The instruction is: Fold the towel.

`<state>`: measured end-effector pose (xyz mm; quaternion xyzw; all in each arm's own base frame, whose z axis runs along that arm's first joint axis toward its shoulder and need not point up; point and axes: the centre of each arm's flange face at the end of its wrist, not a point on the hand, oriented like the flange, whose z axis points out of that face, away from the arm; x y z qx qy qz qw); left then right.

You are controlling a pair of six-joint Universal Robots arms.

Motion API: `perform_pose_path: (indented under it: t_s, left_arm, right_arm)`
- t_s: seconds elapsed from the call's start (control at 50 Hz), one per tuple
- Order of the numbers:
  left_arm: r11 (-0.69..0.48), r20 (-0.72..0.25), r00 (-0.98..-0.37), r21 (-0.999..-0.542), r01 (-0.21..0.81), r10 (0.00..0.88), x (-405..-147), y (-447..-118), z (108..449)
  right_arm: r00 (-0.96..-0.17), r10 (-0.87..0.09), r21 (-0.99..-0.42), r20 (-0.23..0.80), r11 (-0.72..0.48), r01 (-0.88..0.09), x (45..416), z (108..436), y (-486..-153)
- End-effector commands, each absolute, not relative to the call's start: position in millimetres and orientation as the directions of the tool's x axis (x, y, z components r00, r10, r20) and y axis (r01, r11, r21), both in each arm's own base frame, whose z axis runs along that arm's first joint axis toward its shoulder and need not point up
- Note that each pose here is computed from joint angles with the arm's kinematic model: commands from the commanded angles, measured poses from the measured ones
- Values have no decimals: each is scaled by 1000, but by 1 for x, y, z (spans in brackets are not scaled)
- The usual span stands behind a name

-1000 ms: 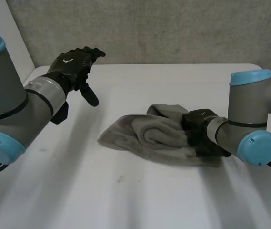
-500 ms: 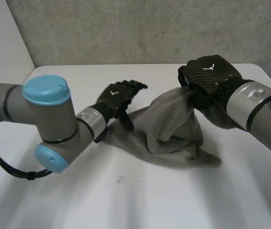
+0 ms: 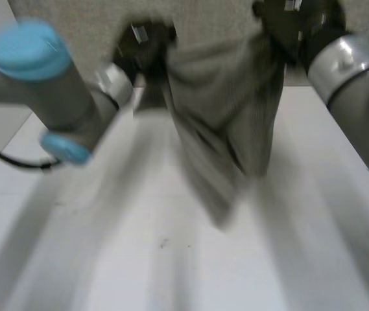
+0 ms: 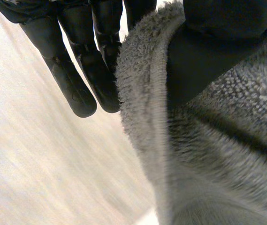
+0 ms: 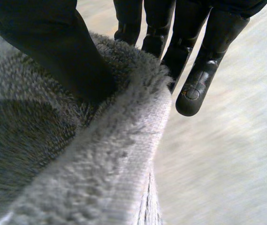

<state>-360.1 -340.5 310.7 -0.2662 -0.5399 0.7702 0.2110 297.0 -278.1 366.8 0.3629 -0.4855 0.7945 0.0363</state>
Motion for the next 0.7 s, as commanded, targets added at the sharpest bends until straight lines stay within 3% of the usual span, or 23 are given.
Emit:
perform_pose_path:
  t_s: [0.02,0.06,0.08,0.1,0.12,0.14,0.16,0.18,0.2,0.22,0.24,0.26,0.28,0.3,0.32,0.34,0.36,0.38,0.4,0.46,0.52,0.62,0.7]
  left_arm:
    - [-668,-200,-851,-713,-213,485,-326,-304,451]
    - [-652,-200,-845,-728,-211,496,-326,-301,445]
    - [-598,-198,-835,-780,-182,513,-327,-300,422]
    - [-597,-198,-835,-781,-182,513,-327,-300,422]
    - [-526,-197,-824,-839,-139,531,-328,-301,392]
    - [-450,-194,-816,-889,-89,545,-328,-300,359]
    - [-449,-194,-815,-889,-89,545,-328,-300,359]
    - [-348,-196,-804,-937,-14,562,-326,-297,315]
    - [-289,-210,-795,-956,46,569,-324,-293,287]
    - [-288,-210,-795,-956,47,569,-324,-293,287]
    - [-288,-210,-795,-956,47,569,-324,-293,287]
    - [-216,-244,-779,-966,142,578,-320,-287,248]
    - [-215,-244,-778,-966,143,578,-320,-287,247]
    - [-148,-306,-744,-951,272,594,-313,-278,203]
    - [-108,-368,-705,-916,385,607,-307,-268,171]
    - [-108,-369,-704,-916,386,607,-307,-268,170]
    - [-98,-421,-657,-878,469,626,-302,-257,151]
    - [-98,-421,-656,-877,470,626,-302,-257,151]
    - [-95,-463,-609,-838,537,644,-298,-246,139]
    - [-90,-479,-583,-817,570,656,-294,-239,133]
    - [-86,-485,-556,-800,594,675,-293,-222,142]
    - [-82,-483,-557,-800,594,676,-290,-209,158]
    - [-92,-481,-557,-806,584,677,-290,-203,165]
  right_arm:
    - [-819,-9,-499,573,-796,-341,312,408,-293]
    - [-788,-75,-544,611,-763,-349,316,386,-293]
    - [-788,-75,-544,611,-763,-349,316,386,-293]
    - [-767,-117,-575,631,-734,-361,317,372,-292]
    - [-767,-117,-575,631,-734,-361,317,372,-292]
    - [-738,-167,-609,654,-694,-384,317,352,-291]
    - [-682,-254,-650,686,-635,-417,317,321,-287]
    - [-681,-255,-650,686,-635,-417,317,321,-287]
    - [-637,-331,-681,697,-585,-441,317,297,-283]
    - [-572,-434,-713,696,-514,-477,317,264,-278]
    - [-572,-435,-713,696,-513,-477,317,263,-278]
    - [-509,-537,-737,672,-422,-528,315,228,-272]
    - [-509,-538,-737,672,-421,-529,315,228,-272]
    - [-449,-628,-738,636,-324,-592,310,196,-264]
    - [-448,-629,-738,635,-323,-592,310,195,-264]
    - [-404,-695,-719,596,-237,-653,303,174,-256]
    - [-403,-695,-719,595,-236,-654,303,174,-255]
    - [-384,-739,-705,553,-170,-689,298,164,-249]
    - [-383,-740,-704,553,-169,-689,298,164,-249]
    - [-400,-789,-709,467,-63,-703,292,162,-238]
    - [-426,-791,-728,439,-35,-685,291,166,-236]
    - [-585,-752,-834,304,86,-544,283,194,-237]
    - [-656,-718,-859,232,166,-485,272,197,-246]
